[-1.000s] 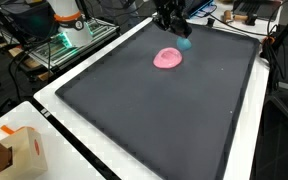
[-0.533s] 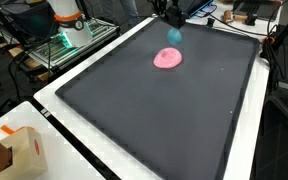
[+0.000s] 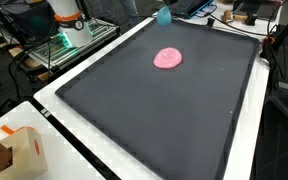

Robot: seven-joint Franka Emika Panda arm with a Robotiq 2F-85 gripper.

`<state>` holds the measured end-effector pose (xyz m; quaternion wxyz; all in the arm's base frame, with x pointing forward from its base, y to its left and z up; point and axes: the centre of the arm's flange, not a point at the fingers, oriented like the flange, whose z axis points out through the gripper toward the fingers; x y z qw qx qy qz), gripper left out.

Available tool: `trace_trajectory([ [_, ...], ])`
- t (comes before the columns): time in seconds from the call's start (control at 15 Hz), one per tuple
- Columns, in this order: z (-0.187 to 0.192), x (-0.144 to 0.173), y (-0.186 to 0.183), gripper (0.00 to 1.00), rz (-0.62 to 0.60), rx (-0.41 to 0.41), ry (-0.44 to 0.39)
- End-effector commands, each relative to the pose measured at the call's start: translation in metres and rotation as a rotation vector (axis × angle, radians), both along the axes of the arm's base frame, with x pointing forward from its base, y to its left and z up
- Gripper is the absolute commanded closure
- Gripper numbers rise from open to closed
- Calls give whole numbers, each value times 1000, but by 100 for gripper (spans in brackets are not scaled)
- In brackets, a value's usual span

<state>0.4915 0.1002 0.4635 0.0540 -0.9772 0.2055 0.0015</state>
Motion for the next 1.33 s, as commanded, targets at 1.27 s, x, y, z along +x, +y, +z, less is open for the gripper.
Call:
trace_trajectory([
  [1.27,38,10,9,74,40,151,39],
])
